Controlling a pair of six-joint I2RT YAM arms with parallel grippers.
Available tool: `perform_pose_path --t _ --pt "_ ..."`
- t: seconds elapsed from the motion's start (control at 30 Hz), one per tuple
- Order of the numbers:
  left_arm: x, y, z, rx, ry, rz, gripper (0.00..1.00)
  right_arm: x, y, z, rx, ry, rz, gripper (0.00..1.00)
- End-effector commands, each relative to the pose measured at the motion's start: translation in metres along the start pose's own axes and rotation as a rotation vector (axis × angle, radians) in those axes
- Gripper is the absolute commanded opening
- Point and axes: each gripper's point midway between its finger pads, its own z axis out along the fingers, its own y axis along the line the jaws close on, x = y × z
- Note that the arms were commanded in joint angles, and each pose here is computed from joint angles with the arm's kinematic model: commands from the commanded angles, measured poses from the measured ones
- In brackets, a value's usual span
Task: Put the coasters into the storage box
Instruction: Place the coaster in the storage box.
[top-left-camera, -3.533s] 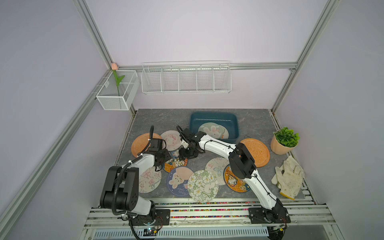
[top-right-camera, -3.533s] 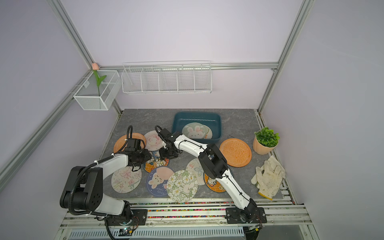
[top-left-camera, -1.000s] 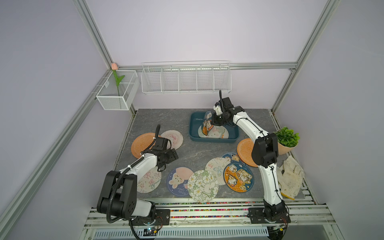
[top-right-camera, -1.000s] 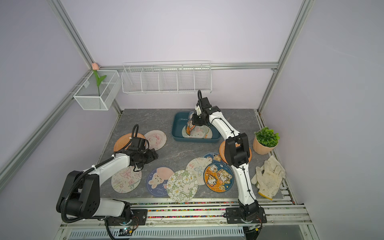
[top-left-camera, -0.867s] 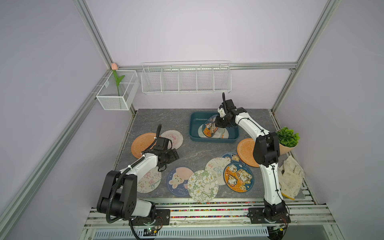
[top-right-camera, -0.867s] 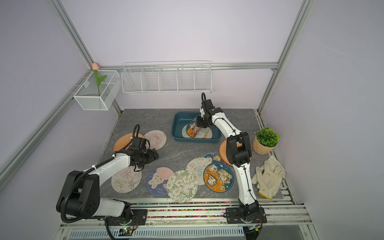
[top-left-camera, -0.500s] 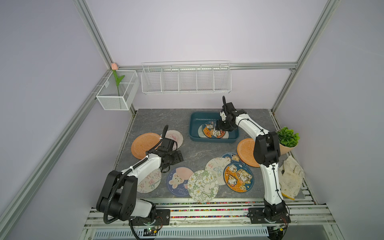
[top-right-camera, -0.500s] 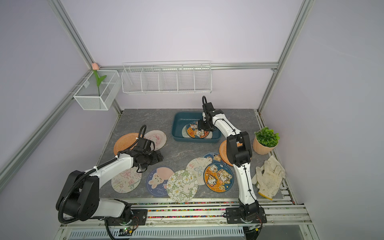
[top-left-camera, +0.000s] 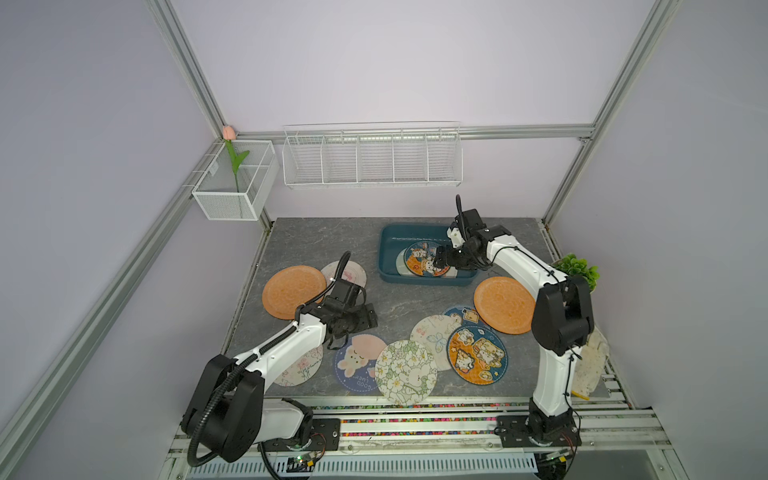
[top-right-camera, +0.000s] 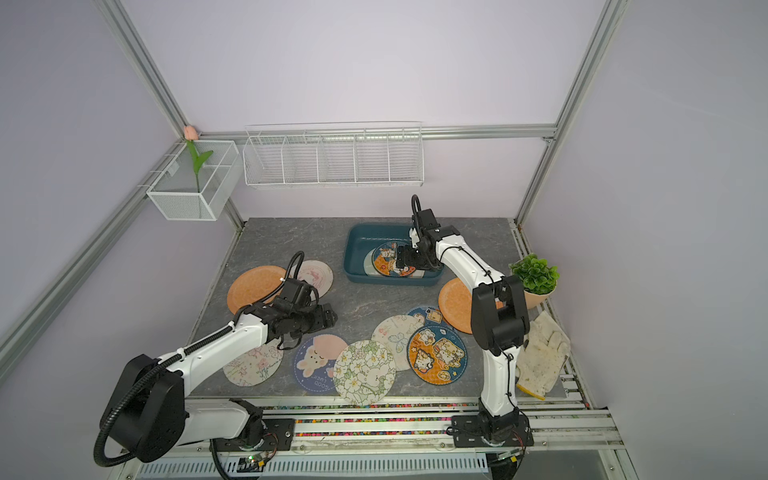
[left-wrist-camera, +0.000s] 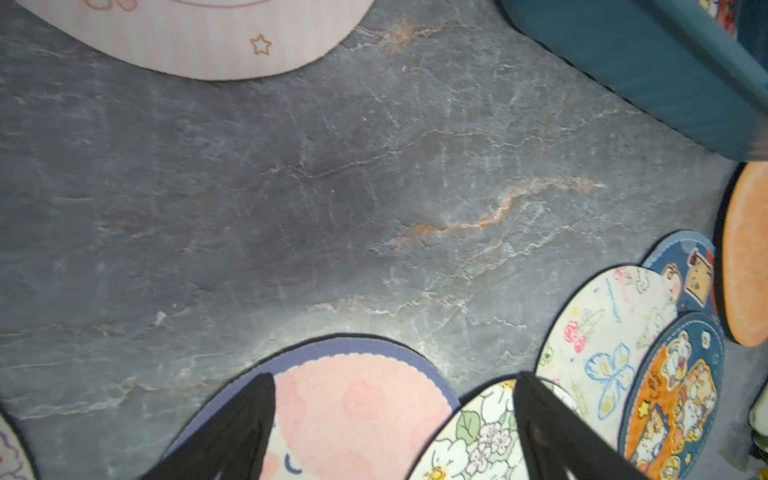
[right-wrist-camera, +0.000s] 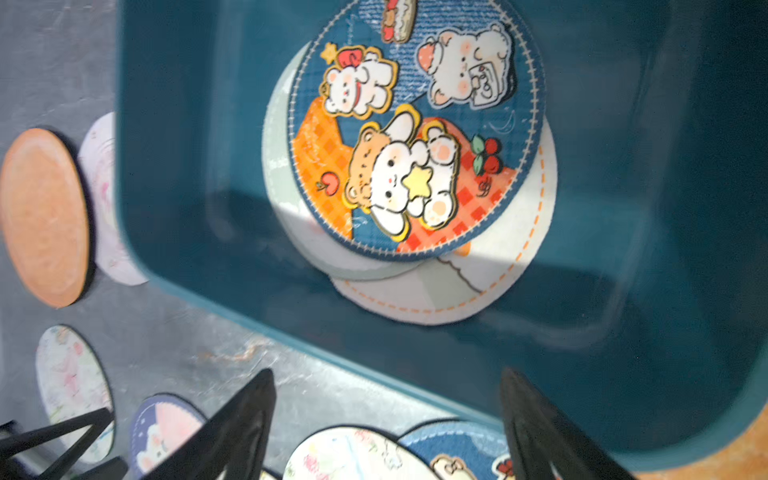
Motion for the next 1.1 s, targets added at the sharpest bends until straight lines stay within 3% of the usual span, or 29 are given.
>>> perform_pose_path --t 0.0,0.23,0.6,1.07 --pt "0.015 -0.005 -0.007 0.022 0.023 -0.004 0.87 0.022 0.018 -0.017 -0.063 0.014 0.011 0.87" --pt "0.042 -0.013 -0.009 0.038 0.053 0.012 0.82 0.085 0.038 -0.030 -0.109 0.094 0.000 0.88" --pt "0.087 -0.023 -0.004 0.046 0.101 0.020 0.77 0.182 0.065 -0.021 -0.151 0.235 -0.013 0.88" --pt "0.116 -0.025 -0.005 0.079 0.113 -0.011 0.73 0.262 0.072 -0.006 -0.135 0.372 -0.058 0.86"
